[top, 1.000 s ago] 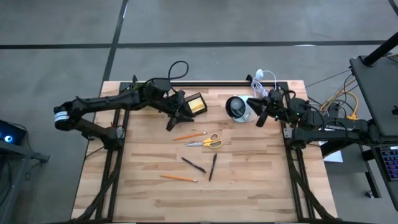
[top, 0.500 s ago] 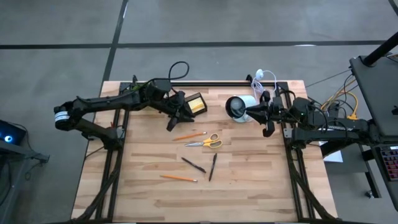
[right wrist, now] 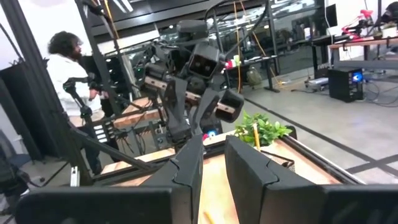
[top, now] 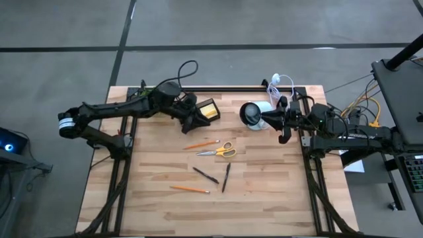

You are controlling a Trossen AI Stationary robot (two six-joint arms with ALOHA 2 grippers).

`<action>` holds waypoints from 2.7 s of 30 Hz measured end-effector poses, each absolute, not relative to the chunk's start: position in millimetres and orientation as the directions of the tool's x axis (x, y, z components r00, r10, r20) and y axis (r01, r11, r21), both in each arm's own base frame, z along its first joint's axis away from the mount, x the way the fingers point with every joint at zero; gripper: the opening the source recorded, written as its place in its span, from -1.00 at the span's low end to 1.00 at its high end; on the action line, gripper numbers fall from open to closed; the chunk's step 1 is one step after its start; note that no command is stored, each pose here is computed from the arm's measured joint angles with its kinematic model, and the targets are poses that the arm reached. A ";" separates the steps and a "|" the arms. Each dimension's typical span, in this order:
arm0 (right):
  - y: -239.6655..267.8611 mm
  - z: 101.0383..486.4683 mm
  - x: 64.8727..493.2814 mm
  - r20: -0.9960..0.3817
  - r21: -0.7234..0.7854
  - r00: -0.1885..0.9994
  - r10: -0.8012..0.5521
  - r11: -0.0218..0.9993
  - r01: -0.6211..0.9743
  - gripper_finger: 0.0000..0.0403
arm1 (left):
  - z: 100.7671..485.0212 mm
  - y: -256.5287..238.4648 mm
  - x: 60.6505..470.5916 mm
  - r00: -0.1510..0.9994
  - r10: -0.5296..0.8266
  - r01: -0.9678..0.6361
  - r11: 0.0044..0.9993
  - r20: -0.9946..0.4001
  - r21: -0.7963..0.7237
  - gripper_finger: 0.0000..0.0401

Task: Pick and place office supplies into organizer
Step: Put the bottom yellow pencil into the black desk organizer

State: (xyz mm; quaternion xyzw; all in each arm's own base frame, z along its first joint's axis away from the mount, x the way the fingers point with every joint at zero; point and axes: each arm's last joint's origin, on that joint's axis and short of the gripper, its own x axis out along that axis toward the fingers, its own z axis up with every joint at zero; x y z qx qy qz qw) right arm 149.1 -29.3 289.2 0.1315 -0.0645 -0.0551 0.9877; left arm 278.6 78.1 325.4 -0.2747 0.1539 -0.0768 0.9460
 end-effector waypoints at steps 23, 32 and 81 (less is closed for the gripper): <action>-29.4 289.1 149.1 0.112 0.267 0.985 -0.128 0.959 0.094 -0.71 | 345.7 46.3 294.6 0.934 -0.353 0.226 0.699 -0.052 -0.679 0.08; -29.4 289.1 149.1 0.112 0.263 0.985 -0.130 0.960 0.097 -0.71 | 345.3 11.5 299.9 0.958 -0.260 0.142 0.795 -0.119 -0.590 0.08; -30.2 288.7 149.0 0.109 0.215 0.981 -0.159 0.967 0.133 -0.71 | 222.7 -138.4 339.4 0.244 -0.209 -0.066 0.971 -0.947 -0.231 0.08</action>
